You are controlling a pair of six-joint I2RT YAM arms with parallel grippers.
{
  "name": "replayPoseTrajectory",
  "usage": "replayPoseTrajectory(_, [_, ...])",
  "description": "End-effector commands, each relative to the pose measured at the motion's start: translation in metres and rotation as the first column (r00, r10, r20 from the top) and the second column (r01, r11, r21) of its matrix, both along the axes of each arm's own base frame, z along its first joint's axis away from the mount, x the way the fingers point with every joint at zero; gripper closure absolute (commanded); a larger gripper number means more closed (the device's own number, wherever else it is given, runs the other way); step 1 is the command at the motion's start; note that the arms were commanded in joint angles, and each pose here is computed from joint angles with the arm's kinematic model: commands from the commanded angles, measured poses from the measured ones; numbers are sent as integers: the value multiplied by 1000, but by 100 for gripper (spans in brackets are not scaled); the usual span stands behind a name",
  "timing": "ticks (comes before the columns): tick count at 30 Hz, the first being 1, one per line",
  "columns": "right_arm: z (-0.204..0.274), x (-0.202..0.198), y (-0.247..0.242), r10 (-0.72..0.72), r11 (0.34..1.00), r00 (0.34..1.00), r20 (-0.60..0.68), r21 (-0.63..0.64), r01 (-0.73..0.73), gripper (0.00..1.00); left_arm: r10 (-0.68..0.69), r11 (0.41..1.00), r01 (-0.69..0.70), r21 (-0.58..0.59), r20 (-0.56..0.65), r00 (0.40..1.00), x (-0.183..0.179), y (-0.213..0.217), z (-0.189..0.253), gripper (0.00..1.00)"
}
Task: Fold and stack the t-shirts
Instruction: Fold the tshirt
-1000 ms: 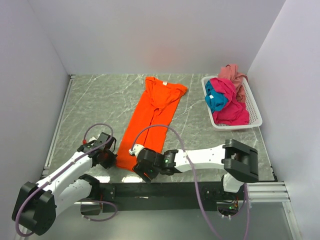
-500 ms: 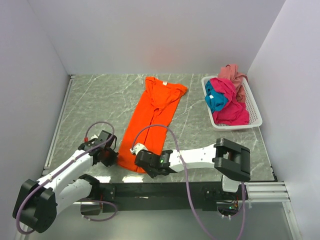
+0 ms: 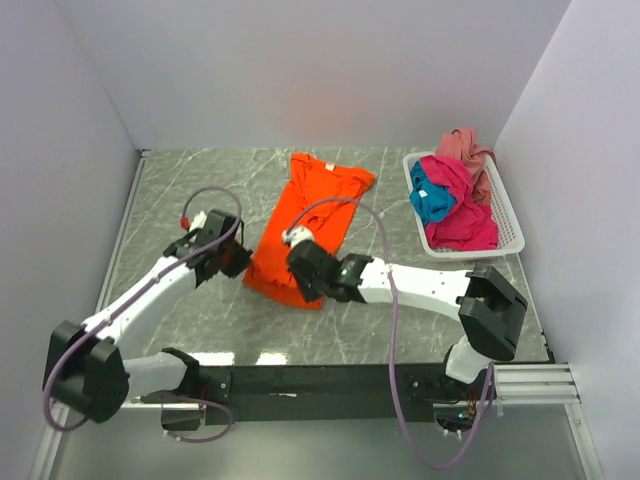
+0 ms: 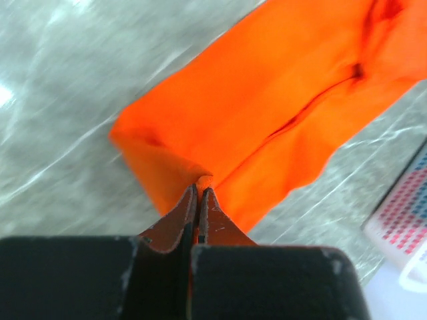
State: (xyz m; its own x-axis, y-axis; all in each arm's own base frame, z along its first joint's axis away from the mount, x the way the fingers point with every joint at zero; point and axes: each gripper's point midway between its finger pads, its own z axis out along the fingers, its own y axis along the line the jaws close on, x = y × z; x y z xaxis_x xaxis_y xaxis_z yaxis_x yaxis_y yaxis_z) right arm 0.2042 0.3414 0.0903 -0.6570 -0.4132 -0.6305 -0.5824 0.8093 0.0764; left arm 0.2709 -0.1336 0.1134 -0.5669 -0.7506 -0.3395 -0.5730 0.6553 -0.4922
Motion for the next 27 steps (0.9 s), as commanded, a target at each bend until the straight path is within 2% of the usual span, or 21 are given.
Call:
replayPoseTrajectory(1, [37,38,-7,-93,993,995,48,71,89,100,8,1000,-10,15,119,993,47,-8,31,99])
replayPoseTrajectory(5, [48,74,-18,-146,985,988,46,104,140,100,4,1000,-7,21,126,992,78,-16,36,99])
replayPoseTrajectory(11, [49,113,-35,-197,978,980,32,78,194,100,-33,999,28,34,145,989,138,-39,49,99])
replayPoseTrajectory(13, [47,121,-38,-205,976,979,20,81,203,100,-46,998,41,56,102,994,149,-43,32,99])
replayPoseTrajectory(14, [44,131,-45,-230,970,973,14,78,229,100,-47,998,41,55,117,992,158,-46,40,99])
replayPoseTrajectory(15, [43,135,-47,-237,969,971,8,78,236,100,-47,997,41,68,91,995,163,-47,27,99])
replayPoseTrajectory(23, [17,176,-53,-237,968,970,-49,69,240,100,-35,997,29,77,71,997,197,-46,5,99])
replayPoseTrajectory(25, [11,190,-56,-267,962,963,-44,50,269,97,-55,996,50,76,62,997,201,-48,1,99])
replayPoseTrajectory(26, [9,194,-60,-289,956,956,-51,41,292,94,-57,996,52,70,76,995,208,-49,8,96])
replayPoseTrajectory(27, [7,202,-68,-318,947,946,-58,35,320,74,-63,995,58,78,54,997,209,-49,1,84])
